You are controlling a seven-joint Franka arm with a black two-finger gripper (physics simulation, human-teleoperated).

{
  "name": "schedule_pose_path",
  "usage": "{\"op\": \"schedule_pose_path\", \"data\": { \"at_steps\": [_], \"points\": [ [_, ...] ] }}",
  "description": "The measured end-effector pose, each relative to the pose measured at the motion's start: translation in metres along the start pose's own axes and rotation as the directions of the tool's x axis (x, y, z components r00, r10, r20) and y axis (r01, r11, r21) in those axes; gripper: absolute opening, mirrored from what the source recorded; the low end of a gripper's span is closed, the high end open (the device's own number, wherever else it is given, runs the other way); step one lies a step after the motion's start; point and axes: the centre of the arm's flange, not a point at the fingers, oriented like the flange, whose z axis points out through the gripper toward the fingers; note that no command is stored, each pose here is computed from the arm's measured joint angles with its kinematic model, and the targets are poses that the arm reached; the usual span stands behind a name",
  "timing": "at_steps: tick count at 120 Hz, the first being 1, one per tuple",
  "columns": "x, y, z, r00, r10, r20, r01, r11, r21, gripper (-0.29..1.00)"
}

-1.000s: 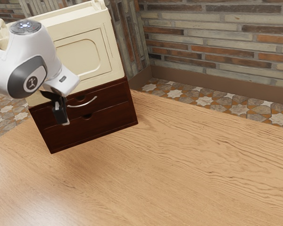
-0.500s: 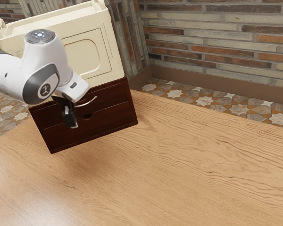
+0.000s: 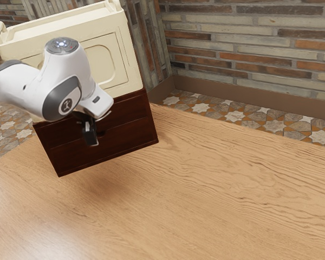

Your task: Pull the drawer handle with one arm to open the drawer

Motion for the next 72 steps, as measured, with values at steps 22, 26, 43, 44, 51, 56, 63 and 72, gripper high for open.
{"op": "schedule_pose_path", "data": {
  "at_steps": [22,26,43,44,51,56,63,72],
  "points": [
    [0.003,-0.001,0.002,1.000,0.001,-0.003,-0.001,1.000,0.005,0.70],
    [0.002,-0.002,0.003,1.000,-0.001,-0.002,0.001,1.000,0.005,0.70],
    [0.005,-0.001,0.010,1.000,0.002,0.000,-0.002,1.000,0.004,0.70],
    [0.006,-0.001,0.010,1.000,0.003,-0.001,-0.003,1.000,0.004,0.70],
    [0.007,0.000,0.012,1.000,0.005,-0.001,-0.005,1.000,0.003,0.71],
    [0.007,0.001,0.013,1.000,0.006,-0.001,-0.006,1.000,0.001,0.71],
    [0.006,0.003,0.014,1.000,0.007,-0.001,-0.007,1.000,0.000,0.70],
    [0.005,0.007,0.011,1.000,0.008,-0.006,-0.008,1.000,-0.001,0.69]
  ]
}}
